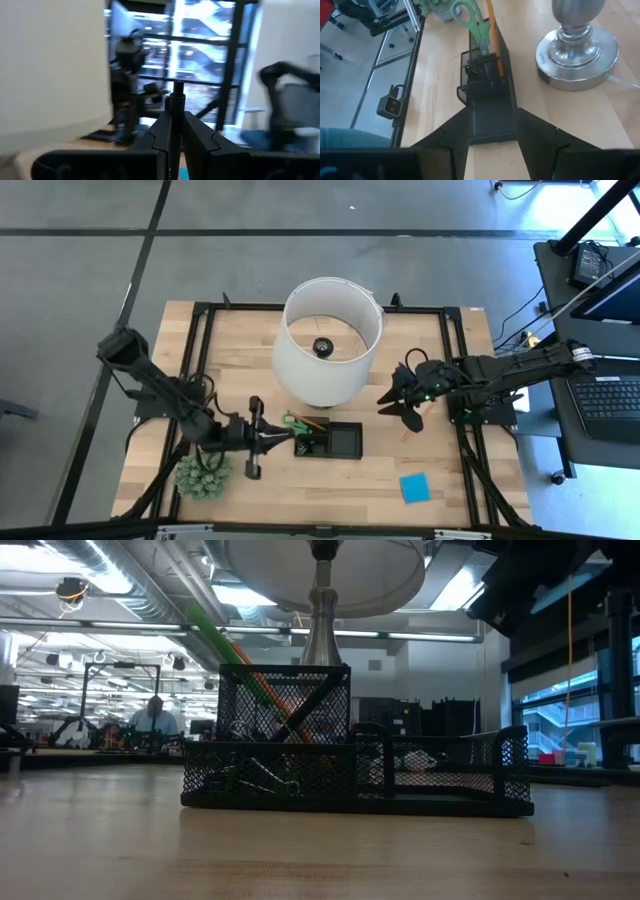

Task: Pick and place office supplies into organizer
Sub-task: Put the bottom black pen into the black desk, then put the black pen into the black desk organizer

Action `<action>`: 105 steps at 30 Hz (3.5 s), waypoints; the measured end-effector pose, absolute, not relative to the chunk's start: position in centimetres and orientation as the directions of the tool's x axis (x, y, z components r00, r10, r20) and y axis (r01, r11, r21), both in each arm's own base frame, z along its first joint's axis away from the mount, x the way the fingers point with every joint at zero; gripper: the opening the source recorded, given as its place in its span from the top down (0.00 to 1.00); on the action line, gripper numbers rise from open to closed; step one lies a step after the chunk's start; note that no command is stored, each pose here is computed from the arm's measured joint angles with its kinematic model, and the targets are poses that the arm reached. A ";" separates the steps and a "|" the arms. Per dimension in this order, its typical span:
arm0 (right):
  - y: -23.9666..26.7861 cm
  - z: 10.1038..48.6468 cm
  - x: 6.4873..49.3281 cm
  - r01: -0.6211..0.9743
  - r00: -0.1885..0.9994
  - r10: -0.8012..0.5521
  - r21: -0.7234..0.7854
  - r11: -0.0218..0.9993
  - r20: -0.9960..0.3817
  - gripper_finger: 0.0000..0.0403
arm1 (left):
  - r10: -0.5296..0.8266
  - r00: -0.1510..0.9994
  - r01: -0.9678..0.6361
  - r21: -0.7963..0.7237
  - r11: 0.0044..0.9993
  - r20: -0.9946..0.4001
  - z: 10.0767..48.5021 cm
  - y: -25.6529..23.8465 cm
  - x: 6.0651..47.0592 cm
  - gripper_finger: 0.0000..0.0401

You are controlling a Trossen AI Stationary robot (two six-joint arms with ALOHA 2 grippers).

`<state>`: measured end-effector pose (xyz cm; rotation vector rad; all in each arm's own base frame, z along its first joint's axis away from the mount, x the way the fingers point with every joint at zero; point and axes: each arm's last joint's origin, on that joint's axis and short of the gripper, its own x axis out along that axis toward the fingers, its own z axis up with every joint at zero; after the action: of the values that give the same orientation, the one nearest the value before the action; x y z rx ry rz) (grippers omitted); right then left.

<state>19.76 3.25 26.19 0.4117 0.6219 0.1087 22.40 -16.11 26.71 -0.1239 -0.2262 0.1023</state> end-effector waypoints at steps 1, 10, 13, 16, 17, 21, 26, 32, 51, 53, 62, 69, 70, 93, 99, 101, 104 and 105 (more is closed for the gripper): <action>3.3 26.2 19.8 0.020 0.810 0.223 0.406 0.914 -0.542 0.62 | 0.146 0.967 -0.120 -0.129 0.984 0.210 26.3 -16.3 22.6 0.94; 3.3 26.2 19.8 0.055 0.823 0.174 0.380 0.924 -0.541 0.62 | 0.309 0.943 -0.305 -0.051 0.951 0.122 22.5 -16.7 24.4 0.94; 3.3 26.3 19.8 0.058 0.829 0.166 0.377 0.924 -0.534 0.62 | 0.329 0.939 -0.329 -0.012 0.944 0.105 21.7 -16.4 25.1 0.94; 3.3 26.3 19.9 0.056 0.831 0.166 0.378 0.924 -0.530 0.62 | 0.346 0.934 -0.348 0.000 0.938 0.091 20.9 -16.0 25.7 0.94; 3.3 26.3 19.9 0.056 0.831 0.166 0.378 0.924 -0.530 0.62 | 0.348 0.934 -0.351 0.011 0.936 0.084 20.5 -15.9 25.9 0.94; 3.3 26.3 19.9 0.058 0.831 0.166 0.380 0.923 -0.530 0.62 | 0.359 0.931 -0.362 0.045 0.931 0.064 19.4 -15.5 26.6 0.94; 3.3 26.3 19.9 0.058 0.830 0.167 0.380 0.923 -0.532 0.62 | 0.377 0.926 -0.379 0.098 0.920 0.036 18.1 -15.1 27.3 0.94; 3.3 26.3 19.8 0.059 0.828 0.166 0.379 0.924 -0.535 0.62 | 0.365 0.931 -0.364 0.112 0.925 0.015 17.1 -14.8 27.8 0.94; 3.3 26.2 19.8 0.057 0.826 0.166 0.374 0.926 -0.539 0.62 | 0.352 0.934 -0.347 0.074 0.935 -0.063 15.7 -13.6 28.7 0.94; 3.3 26.2 19.8 0.057 0.826 0.166 0.373 0.926 -0.539 0.62 | 0.346 0.936 -0.341 0.088 0.936 -0.063 15.8 -13.6 29.0 0.94; 3.2 26.2 19.8 0.057 0.826 0.166 0.374 0.926 -0.539 0.62 | 0.280 0.932 -0.256 0.128 0.958 -0.232 15.8 -13.3 31.3 0.94; 3.2 26.2 19.8 0.056 0.825 0.166 0.370 0.927 -0.540 0.62 | 0.263 0.920 -0.227 0.153 0.962 -0.290 16.6 -13.2 32.6 0.90; 3.2 26.2 19.8 0.057 0.824 0.166 0.370 0.927 -0.542 0.62 | 0.263 0.919 -0.226 0.154 0.962 -0.292 16.7 -13.2 32.7 0.90; 3.2 26.1 19.7 0.047 0.818 0.166 0.351 0.935 -0.551 0.62 | 0.273 0.913 -0.242 0.137 0.961 -0.303 16.8 -13.2 32.8 0.86; 3.2 26.1 19.7 0.047 0.814 0.165 0.346 0.937 -0.557 0.62 | 0.269 0.914 -0.244 0.119 0.962 -0.303 16.8 -13.2 32.8 0.75; 3.2 26.1 19.7 0.047 0.813 0.165 0.345 0.937 -0.558 0.62 | 0.270 0.914 -0.245 0.119 0.962 -0.303 16.8 -13.2 32.8 0.72; 3.2 26.1 19.7 0.037 0.813 0.165 0.332 0.943 -0.558 0.62 | 0.268 0.916 -0.243 0.121 0.963 -0.297 17.1 -13.2 32.7 0.68; 3.2 26.1 19.7 0.036 0.813 0.165 0.332 0.943 -0.558 0.62 | 0.266 0.919 -0.243 0.113 0.963 -0.290 17.4 -13.2 32.7 0.67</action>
<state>19.70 3.23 26.06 0.3391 0.6205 0.0701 32.70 -13.18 17.38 0.0754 0.3080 0.2621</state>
